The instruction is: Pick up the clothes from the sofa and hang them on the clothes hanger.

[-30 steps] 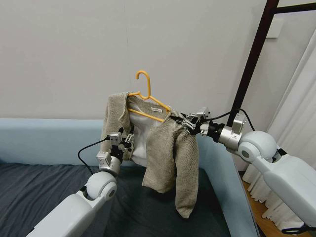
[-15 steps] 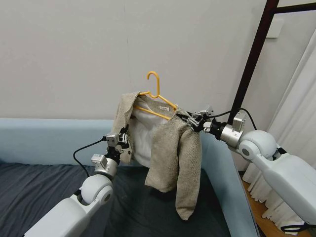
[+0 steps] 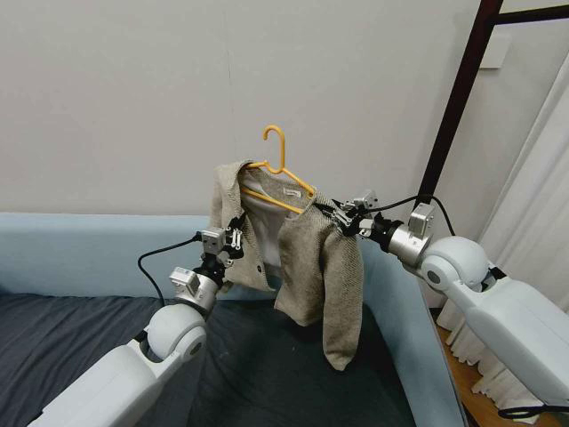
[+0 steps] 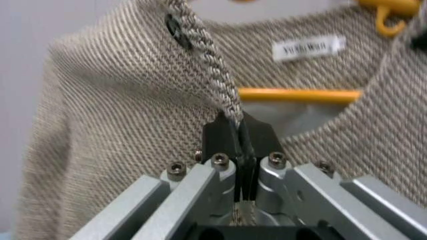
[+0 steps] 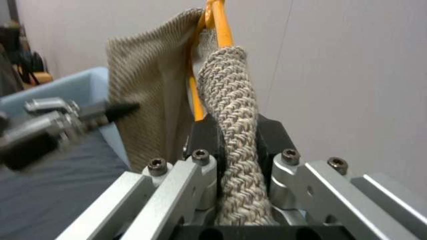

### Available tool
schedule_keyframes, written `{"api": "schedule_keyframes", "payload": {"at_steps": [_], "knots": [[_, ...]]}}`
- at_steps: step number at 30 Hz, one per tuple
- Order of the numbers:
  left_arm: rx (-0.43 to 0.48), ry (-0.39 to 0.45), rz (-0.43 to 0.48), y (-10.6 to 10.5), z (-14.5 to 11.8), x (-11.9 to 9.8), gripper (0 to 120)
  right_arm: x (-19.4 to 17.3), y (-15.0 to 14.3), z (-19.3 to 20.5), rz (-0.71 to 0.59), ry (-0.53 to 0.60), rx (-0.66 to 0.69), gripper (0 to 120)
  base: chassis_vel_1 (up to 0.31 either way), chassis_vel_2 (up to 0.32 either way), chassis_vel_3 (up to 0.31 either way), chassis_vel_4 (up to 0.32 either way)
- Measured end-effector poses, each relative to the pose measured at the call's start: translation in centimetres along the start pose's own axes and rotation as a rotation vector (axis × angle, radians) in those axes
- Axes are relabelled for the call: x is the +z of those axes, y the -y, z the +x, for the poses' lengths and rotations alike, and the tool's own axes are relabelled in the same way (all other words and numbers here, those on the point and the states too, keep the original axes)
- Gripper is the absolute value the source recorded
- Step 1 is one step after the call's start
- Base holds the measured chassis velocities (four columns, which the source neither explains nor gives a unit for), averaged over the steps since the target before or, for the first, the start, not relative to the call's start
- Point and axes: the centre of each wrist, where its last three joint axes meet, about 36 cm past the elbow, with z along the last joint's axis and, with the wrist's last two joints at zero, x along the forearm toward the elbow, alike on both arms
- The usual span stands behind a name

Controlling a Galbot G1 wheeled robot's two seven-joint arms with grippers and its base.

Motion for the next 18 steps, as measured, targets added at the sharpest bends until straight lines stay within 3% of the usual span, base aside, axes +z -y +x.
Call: {"api": "schedule_keyframes", "payload": {"at_steps": [8,18], "knots": [[0.025,-0.051,-0.009,0.6,0.7,1.8,0,-1.0,-0.2,0.1,-0.135,0.036,0.012,9,0.000,0.000,0.000,0.000],[0.028,-0.057,0.001,0.8,1.3,2.1,0,-1.5,0.3,0.2,-0.135,0.050,0.027,9,0.000,0.000,0.000,0.000]]}}
